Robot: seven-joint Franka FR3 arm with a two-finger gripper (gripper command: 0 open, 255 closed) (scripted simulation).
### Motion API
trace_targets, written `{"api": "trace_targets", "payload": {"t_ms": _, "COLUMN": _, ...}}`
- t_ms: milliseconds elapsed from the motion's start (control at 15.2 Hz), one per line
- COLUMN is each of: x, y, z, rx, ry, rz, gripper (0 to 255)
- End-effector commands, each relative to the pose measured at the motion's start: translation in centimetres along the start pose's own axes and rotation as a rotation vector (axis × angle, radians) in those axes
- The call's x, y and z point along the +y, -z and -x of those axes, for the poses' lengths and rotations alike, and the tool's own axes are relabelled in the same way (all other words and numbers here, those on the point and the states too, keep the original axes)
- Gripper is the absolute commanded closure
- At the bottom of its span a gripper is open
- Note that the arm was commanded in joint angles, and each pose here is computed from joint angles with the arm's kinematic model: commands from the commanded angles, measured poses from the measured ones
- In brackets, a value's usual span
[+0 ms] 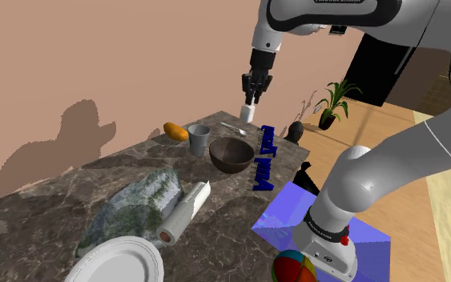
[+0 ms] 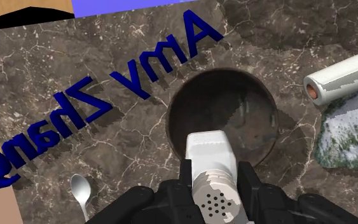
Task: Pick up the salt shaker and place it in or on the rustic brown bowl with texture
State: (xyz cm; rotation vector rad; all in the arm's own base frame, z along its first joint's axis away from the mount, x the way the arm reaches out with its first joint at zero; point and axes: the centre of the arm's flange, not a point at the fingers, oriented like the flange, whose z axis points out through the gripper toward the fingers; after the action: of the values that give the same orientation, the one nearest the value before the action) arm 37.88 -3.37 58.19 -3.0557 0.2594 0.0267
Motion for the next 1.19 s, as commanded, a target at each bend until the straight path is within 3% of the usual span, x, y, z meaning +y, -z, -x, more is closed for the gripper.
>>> {"api": "trace_targets", "payload": {"t_ms": 0, "x": -2.5, "y": -0.1, "z": -0.3, "rx": 0.000, "ry": -0.001, "rz": -0.001, "gripper": 255}}
{"api": "trace_targets", "payload": {"t_ms": 132, "x": -4.6, "y": 0.1, "z": -0.4, "rx": 0.000, "ry": -0.001, "rz": -0.001, "gripper": 255}}
{"api": "trace_targets", "payload": {"t_ms": 1122, "x": -4.0, "y": -7.8, "z": -0.6, "rx": 0.000, "ry": -0.001, "rz": -0.001, "gripper": 255}}
